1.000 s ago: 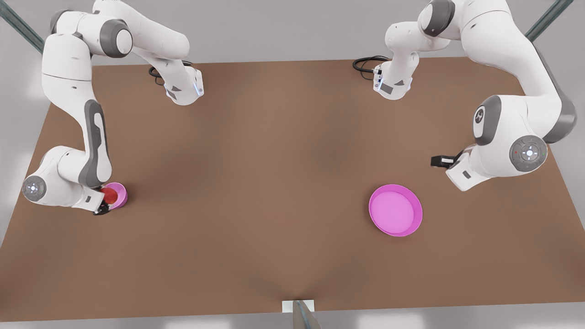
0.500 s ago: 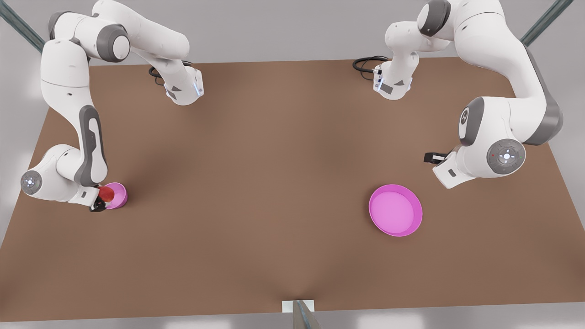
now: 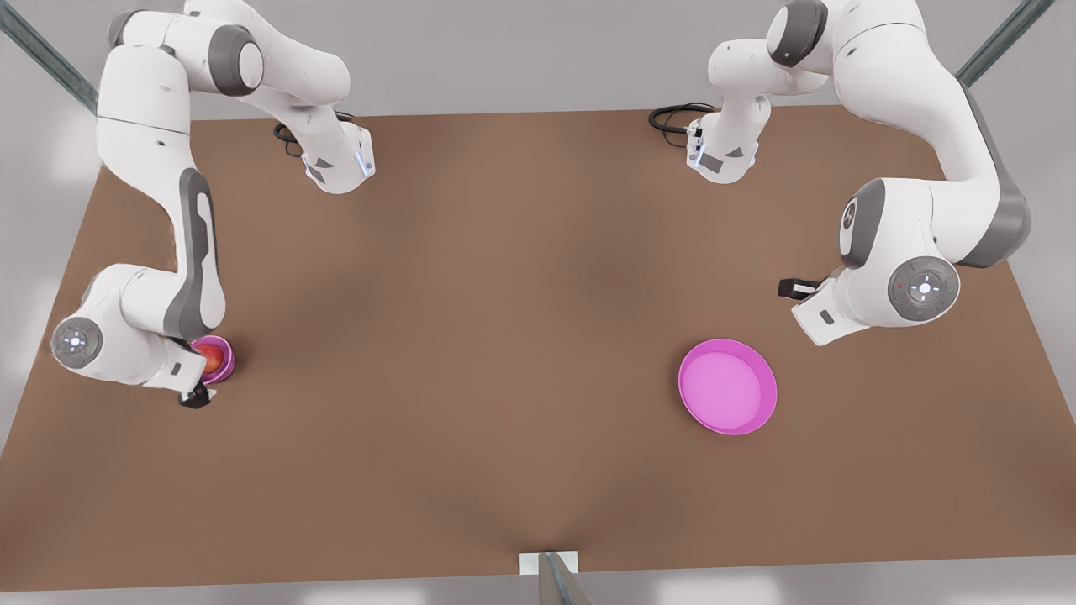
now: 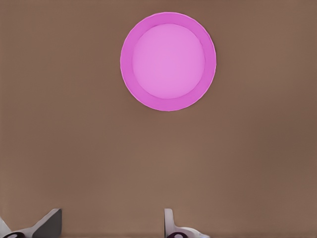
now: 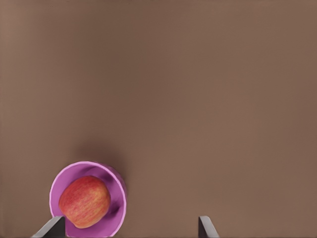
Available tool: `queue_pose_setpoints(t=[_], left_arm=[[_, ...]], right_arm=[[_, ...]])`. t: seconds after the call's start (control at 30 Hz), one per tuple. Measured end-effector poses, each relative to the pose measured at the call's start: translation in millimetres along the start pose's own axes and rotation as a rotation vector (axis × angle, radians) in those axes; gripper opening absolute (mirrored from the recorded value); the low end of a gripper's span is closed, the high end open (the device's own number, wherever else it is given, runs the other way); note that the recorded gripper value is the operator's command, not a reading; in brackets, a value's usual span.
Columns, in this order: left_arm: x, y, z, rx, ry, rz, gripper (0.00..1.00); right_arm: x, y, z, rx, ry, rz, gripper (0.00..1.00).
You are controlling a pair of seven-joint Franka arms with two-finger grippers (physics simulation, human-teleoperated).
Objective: Use the left arm to pick up the apple from the plate, transfer it to the gripper of the right arm, and then use the right arm to place it into the bowl
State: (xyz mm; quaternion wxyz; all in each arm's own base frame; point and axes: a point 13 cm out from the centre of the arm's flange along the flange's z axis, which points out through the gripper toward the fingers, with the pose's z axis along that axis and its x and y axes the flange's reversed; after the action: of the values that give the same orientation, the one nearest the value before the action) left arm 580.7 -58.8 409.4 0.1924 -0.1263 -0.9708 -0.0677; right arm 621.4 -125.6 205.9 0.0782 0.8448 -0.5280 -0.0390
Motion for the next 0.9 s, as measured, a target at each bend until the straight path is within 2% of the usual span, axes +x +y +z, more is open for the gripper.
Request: queue_pose_setpoints(t=[0.1,0.2,0.33,0.47,0.67,0.9], left_arm=[[0.1,-0.4,0.1,0.003,0.000,-0.003,1.00],[0.1,-0.5,0.1,0.004,0.000,-0.006,1.00],[0.3,-0.6,0.2,0.004,0.001,-0.010,1.00],[1.6,0.0,0.6,0.004,0.007,-0.014,1.00],[13.2,-3.1,4.0,0.015,0.054,-0.016,1.00],[18.0,-3.1,7.2,0.018,0.080,-0.021,1.00]], right_arm=[[-61.4,-51.0,-41.7,-0.058,0.080,0.139,1.00],[-76.4,-42.8,-104.4,-0.054,0.094,0.418,1.00],[-69.3,-3.5,-147.7,-0.059,0.052,0.799,1.00],[-88.6,32.3,-189.6,-0.048,-0.002,1.069,1.00],[-120.1,56.3,-223.4,-0.039,-0.042,1.328,1.00],[-124.4,60.1,-223.2,-0.057,-0.040,1.540,1.00]])
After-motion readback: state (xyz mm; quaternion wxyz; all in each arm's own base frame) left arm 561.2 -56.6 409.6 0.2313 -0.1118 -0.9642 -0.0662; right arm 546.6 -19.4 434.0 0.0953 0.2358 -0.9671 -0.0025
